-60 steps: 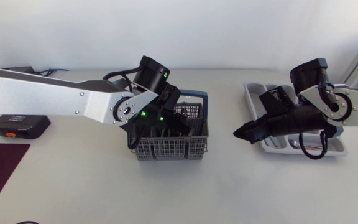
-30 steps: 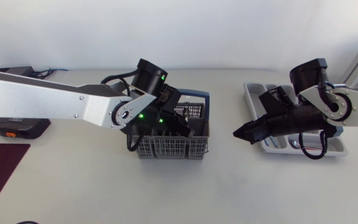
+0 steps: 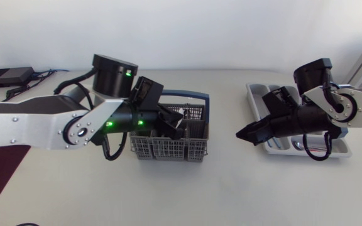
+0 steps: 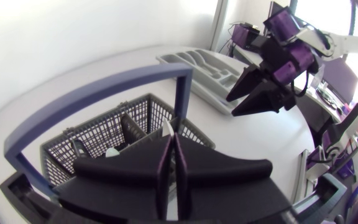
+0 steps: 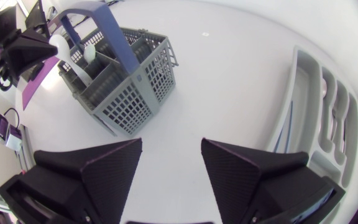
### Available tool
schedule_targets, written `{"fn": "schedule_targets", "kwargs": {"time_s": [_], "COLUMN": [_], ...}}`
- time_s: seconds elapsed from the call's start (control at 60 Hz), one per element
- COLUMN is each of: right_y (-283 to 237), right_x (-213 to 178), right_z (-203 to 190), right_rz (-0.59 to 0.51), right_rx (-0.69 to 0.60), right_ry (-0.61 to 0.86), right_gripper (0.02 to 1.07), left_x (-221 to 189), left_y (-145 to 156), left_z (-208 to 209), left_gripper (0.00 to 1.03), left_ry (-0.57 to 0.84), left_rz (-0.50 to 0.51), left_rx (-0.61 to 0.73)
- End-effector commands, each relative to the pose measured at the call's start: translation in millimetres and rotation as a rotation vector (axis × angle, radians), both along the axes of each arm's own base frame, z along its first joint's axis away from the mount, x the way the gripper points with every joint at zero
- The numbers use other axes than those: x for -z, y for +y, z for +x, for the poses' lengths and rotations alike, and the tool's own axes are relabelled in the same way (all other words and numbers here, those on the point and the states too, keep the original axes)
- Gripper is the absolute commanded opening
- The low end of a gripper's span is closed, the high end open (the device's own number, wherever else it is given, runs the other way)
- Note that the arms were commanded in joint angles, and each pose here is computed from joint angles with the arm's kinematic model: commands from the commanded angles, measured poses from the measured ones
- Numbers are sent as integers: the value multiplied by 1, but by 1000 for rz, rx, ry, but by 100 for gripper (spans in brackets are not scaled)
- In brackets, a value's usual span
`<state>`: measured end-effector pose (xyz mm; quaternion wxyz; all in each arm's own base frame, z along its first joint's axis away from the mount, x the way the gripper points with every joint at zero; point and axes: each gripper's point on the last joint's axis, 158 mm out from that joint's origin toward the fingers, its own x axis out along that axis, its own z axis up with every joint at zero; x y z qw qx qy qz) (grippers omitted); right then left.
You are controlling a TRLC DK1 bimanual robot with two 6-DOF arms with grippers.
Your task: Unload the cutlery basket into the drawer organizer.
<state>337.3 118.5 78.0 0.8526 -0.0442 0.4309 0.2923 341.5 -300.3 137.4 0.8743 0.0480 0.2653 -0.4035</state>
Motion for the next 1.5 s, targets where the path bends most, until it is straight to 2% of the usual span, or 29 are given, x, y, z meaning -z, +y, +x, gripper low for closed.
{"fn": "schedule_targets", "kwargs": {"time_s": [0.0,0.2,0.3,0.5,0.867,1.233,1.267,1.483], "right_y": [3,5,12,27,78,118,120,125], "right_x": [1,-14,-33,-65,-98,-97,-98,-100], "right_z": [-7,-10,-14,-32,-87,-134,-137,-150], "right_rz": [-1,12,39,102,169,214,222,260], "right_rx": [-15,-38,-80,-186,-432,-620,-631,-674], "right_ry": [7,-49,-107,-199,-281,-249,-245,-234], "right_gripper": [72,72,72,75,75,74,73,45], "left_x": [-15,-65,-89,-113,-110,-115,-116,-114], "left_y": [6,-3,-8,-18,-44,-51,-51,-50], "left_z": [-7,-10,-13,-28,-87,-122,-124,-126], "left_gripper": [4,4,4,4,4,4,4,4], "left_ry": [-14,-57,-30,26,226,346,349,372], "left_rz": [-51,-104,-132,-157,-185,-244,-246,-257], "left_rx": [-5,39,97,218,491,643,648,662]}}
